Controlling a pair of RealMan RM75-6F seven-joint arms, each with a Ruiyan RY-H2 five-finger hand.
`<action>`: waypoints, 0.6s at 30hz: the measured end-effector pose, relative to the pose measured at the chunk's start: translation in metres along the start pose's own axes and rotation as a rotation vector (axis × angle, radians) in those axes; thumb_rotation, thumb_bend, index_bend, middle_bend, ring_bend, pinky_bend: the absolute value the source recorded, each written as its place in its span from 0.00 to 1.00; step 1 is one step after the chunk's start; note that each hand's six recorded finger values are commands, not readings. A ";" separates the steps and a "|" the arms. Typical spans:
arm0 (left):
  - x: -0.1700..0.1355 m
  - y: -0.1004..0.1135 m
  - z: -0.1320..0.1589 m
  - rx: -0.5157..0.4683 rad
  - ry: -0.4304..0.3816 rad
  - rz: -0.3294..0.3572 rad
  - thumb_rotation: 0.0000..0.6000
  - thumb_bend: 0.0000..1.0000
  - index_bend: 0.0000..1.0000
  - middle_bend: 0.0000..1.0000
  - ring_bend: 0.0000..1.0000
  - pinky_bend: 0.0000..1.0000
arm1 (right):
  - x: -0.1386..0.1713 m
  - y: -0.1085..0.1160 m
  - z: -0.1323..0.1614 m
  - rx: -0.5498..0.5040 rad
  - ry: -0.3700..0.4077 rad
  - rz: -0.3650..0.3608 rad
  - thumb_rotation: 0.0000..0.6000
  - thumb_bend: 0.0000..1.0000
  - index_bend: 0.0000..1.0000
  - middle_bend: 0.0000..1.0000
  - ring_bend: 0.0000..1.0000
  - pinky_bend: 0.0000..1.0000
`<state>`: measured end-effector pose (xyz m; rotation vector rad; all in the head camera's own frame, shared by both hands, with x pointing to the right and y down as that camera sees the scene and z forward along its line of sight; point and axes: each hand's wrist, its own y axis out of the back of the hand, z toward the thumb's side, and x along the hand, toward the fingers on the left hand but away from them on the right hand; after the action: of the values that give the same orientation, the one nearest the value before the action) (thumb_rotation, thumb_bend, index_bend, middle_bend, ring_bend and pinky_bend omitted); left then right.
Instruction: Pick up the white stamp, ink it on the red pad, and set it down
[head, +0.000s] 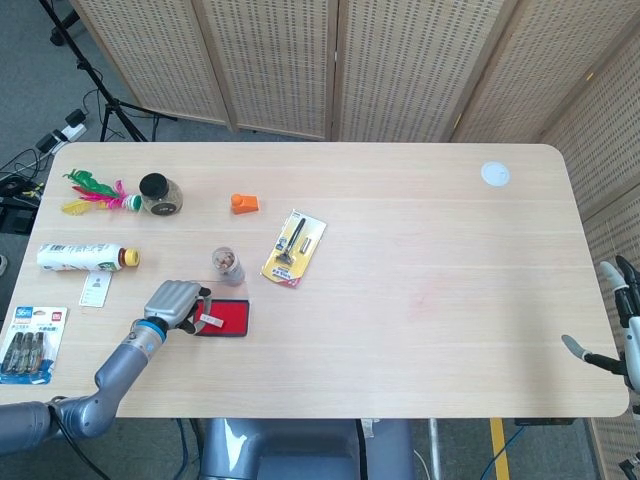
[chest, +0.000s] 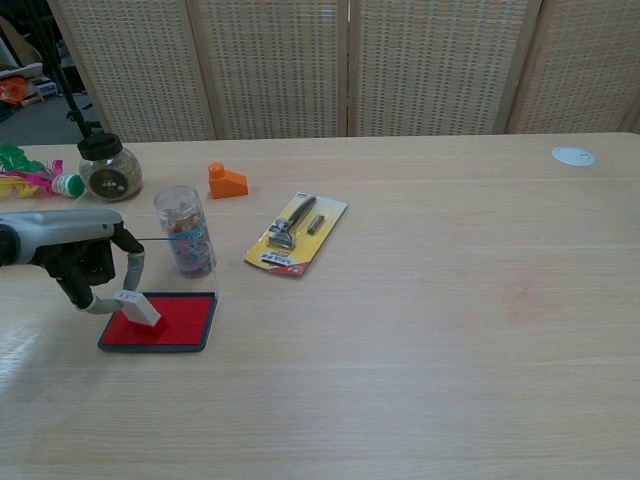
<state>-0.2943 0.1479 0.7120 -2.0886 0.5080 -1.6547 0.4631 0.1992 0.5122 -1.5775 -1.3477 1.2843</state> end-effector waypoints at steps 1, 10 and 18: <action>0.000 0.000 0.000 0.000 0.003 0.000 1.00 0.38 0.63 1.00 1.00 1.00 | 0.000 0.000 0.000 0.000 0.000 0.000 1.00 0.00 0.00 0.00 0.00 0.00; 0.004 -0.003 0.000 0.000 0.004 -0.014 1.00 0.38 0.63 1.00 1.00 1.00 | 0.000 0.001 -0.001 -0.004 -0.002 -0.001 1.00 0.00 0.00 0.00 0.00 0.00; 0.006 0.000 0.006 0.010 -0.008 0.008 1.00 0.38 0.63 1.00 1.00 1.00 | 0.000 0.001 -0.001 -0.006 -0.001 0.000 1.00 0.00 0.00 0.00 0.00 0.00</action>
<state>-0.2870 0.1454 0.7156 -2.0830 0.5044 -1.6400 0.4641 0.1992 0.5116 -1.5812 -1.3529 1.2822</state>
